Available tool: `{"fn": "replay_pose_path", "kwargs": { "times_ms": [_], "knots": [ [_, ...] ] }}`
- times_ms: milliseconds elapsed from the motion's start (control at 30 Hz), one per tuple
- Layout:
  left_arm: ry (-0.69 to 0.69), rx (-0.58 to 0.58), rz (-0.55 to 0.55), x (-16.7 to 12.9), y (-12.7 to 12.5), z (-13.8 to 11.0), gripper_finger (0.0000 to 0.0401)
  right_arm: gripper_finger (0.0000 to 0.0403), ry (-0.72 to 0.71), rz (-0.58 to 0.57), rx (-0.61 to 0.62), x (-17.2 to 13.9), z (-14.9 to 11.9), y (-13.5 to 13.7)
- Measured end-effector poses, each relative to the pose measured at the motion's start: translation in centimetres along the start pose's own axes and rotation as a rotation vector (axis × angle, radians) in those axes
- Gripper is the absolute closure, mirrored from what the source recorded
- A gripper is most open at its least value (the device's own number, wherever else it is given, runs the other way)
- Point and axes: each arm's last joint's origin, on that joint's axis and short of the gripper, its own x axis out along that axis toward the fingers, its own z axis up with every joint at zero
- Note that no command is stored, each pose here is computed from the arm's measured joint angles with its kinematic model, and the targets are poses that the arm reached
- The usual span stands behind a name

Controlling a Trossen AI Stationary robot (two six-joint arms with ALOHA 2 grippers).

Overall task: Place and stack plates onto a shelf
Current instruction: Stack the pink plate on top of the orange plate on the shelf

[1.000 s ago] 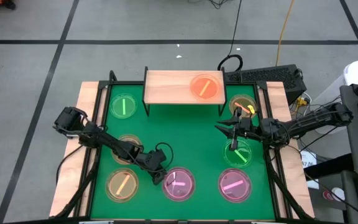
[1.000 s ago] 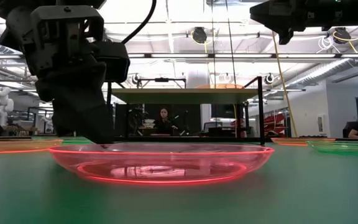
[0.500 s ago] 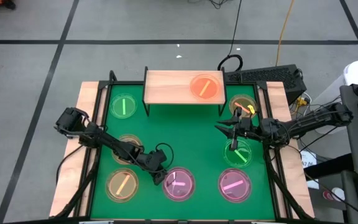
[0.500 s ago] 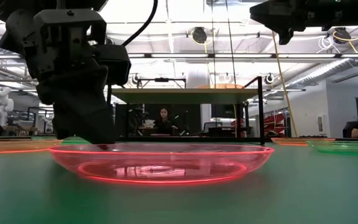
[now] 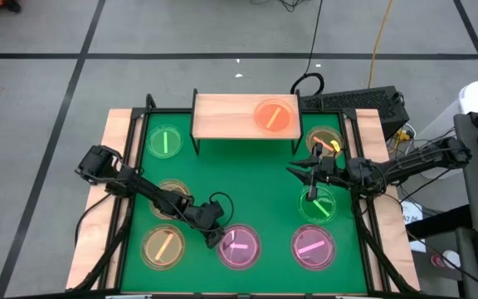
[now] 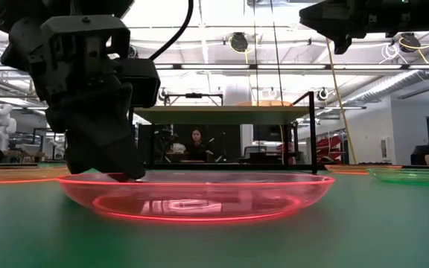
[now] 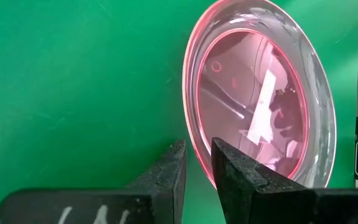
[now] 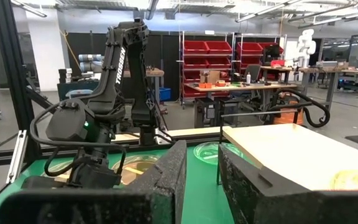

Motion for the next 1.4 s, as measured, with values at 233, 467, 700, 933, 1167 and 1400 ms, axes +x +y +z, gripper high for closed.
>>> {"fn": "replay_pose_path", "kwargs": {
  "times_ms": [233, 467, 700, 933, 1167, 1400],
  "knots": [
    [0.012, -0.003, -0.006, 0.0, 0.0, 0.0, 0.0325, 0.0324, 0.0, 0.0, 0.0, 0.0, 0.0, 0.0],
    [0.017, 0.002, -0.011, 0.0, 0.0, 0.0, 0.0388, 0.0324, 0.0, 0.0, 0.0, 0.0, 0.0, 0.0],
    [0.001, 0.027, -0.053, 0.0, -0.1, 0.5, 0.0393, 0.0324, 0.0, 0.0, 0.0, 0.0, 0.0, 0.0],
    [-0.07, 0.09, -0.191, -1.0, -0.7, 2.5, 0.0394, 0.0324, 0.0, 0.0, 0.0, 0.0, 0.0, 0.0],
    [-0.204, 0.175, -0.322, -4.9, -1.3, 6.4, 0.0395, 0.0324, -0.065, 0.045, -0.028, -0.8, 1.0, 0.5],
    [-0.465, 0.225, -0.307, -9.7, -0.1, 12.6, 0.0395, 0.0324, -0.14, 0.147, -0.099, -3.8, 2.9, 0.9]
  ]
}}
